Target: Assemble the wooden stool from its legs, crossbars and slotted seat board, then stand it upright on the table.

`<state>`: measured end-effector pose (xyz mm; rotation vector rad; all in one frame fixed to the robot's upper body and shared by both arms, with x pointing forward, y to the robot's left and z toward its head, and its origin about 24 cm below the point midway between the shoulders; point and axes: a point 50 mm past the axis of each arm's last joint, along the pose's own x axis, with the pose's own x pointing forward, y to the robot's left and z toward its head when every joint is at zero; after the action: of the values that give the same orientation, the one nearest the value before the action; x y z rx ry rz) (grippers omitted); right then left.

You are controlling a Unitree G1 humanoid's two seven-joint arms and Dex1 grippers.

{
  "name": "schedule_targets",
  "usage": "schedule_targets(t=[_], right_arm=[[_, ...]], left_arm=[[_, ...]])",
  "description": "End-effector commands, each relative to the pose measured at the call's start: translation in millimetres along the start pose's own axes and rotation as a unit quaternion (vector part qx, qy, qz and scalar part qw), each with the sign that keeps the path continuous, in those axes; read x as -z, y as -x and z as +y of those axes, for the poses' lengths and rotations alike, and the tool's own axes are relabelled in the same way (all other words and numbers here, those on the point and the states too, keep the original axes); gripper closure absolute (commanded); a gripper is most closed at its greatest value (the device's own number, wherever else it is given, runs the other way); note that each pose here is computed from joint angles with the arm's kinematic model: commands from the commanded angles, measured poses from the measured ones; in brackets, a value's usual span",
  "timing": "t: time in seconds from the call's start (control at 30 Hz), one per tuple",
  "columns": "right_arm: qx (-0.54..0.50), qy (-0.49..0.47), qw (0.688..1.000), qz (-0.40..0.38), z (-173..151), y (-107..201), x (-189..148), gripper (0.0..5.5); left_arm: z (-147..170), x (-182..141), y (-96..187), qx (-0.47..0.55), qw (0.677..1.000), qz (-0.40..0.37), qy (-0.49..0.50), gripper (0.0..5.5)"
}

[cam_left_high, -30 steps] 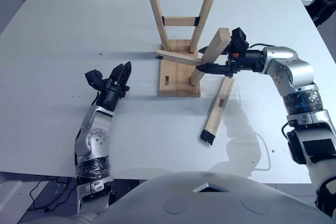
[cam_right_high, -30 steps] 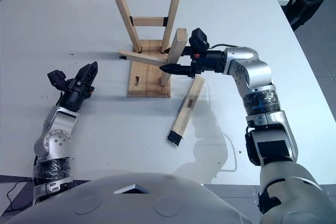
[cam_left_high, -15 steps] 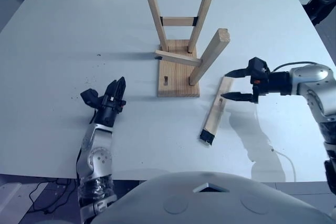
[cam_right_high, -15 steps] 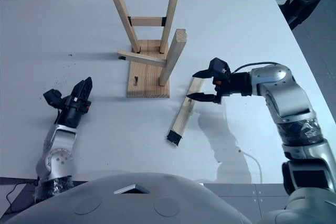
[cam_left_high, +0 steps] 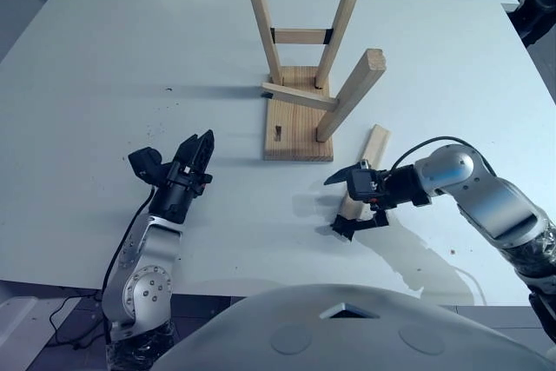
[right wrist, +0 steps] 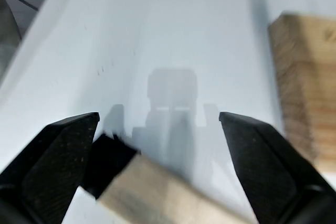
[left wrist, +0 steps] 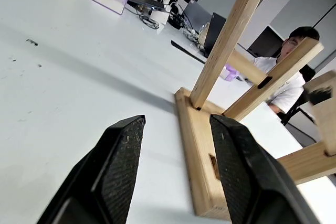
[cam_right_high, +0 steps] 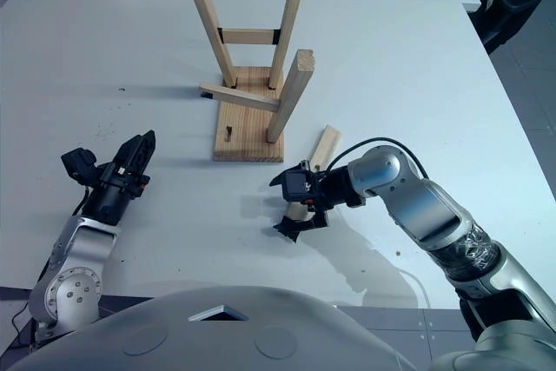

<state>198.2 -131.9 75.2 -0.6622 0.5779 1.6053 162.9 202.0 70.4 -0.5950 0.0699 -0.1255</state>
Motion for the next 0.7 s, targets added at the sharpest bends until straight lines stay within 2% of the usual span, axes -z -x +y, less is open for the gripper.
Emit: schedule_targets(t=[0.03, 0.23, 0.43, 0.7], right_arm=[[-0.031, 0.055, 0.997, 0.054, -3, -3, 8, 1.31], [-0.051, 0.092, 0.99, 0.092, -15, 14, 12, 1.31], [-0.027, 0.089, 0.987, 0.132, -27, 48, 27, 1.31], [0.044, 0.111, 0.986, 0.12, -53, 93, 33, 1.31]], left_arm=[[4, 8, 9, -0.039, 0.999, -0.013, 0.013, 3.22], [-5, 16, 8, -0.053, 0.997, -0.046, 0.032, 3.22], [-10, 21, 9, -0.065, 0.994, -0.071, 0.046, 3.22], [-10, 29, 3, -0.066, 0.992, -0.088, 0.057, 3.22]])
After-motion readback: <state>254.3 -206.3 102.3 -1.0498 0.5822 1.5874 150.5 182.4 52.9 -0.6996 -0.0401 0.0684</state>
